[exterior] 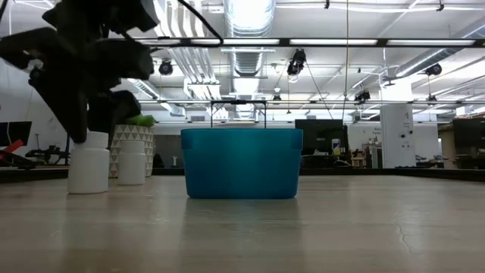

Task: Pick and place pill bottles into a basket
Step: Put the white medicine bottle into the blue bin

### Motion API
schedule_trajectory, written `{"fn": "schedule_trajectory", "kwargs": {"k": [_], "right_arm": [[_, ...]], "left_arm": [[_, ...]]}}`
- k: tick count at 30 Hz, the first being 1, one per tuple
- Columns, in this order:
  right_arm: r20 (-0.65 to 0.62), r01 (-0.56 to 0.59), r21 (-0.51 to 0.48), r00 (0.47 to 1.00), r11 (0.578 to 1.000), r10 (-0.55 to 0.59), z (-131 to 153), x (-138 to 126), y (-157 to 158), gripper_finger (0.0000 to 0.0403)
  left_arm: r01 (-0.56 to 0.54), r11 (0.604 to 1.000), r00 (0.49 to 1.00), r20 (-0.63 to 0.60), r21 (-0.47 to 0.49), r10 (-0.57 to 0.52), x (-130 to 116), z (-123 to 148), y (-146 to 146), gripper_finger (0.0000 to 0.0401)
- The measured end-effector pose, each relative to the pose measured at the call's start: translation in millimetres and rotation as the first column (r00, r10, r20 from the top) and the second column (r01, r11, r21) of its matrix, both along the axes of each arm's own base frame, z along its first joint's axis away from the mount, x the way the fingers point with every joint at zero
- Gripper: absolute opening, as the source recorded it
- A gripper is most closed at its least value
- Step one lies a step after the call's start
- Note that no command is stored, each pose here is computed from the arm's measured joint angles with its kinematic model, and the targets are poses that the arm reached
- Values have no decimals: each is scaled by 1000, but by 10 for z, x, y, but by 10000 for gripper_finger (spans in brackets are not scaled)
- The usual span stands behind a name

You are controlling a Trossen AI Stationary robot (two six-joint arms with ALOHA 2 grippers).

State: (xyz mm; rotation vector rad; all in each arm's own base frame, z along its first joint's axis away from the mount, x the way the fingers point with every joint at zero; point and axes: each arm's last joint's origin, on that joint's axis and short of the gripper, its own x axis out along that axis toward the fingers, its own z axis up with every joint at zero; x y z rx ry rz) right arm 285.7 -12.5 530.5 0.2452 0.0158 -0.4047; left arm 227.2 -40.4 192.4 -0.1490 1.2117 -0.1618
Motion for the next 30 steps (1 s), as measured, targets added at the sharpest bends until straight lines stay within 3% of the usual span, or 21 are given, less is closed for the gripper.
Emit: {"fn": "schedule_trajectory", "kwargs": {"k": [8,14,22,30], "right_arm": [[1,0,18,1000,1000,0,-16,9,1,210],[-1,0,18,1000,1000,0,-21,12,1,210],[-1,0,17,1000,1000,0,-21,12,1,210],[0,0,18,1000,1000,0,-21,12,1,210]], "left_arm": [[7,1000,998,-62,-14,-8,55,-137,-16,202],[8,1000,999,-33,-21,-9,75,-117,-20,199],[-40,998,998,-47,-40,38,72,-108,-20,161],[-57,996,998,16,-62,58,137,91,-31,161]]}}
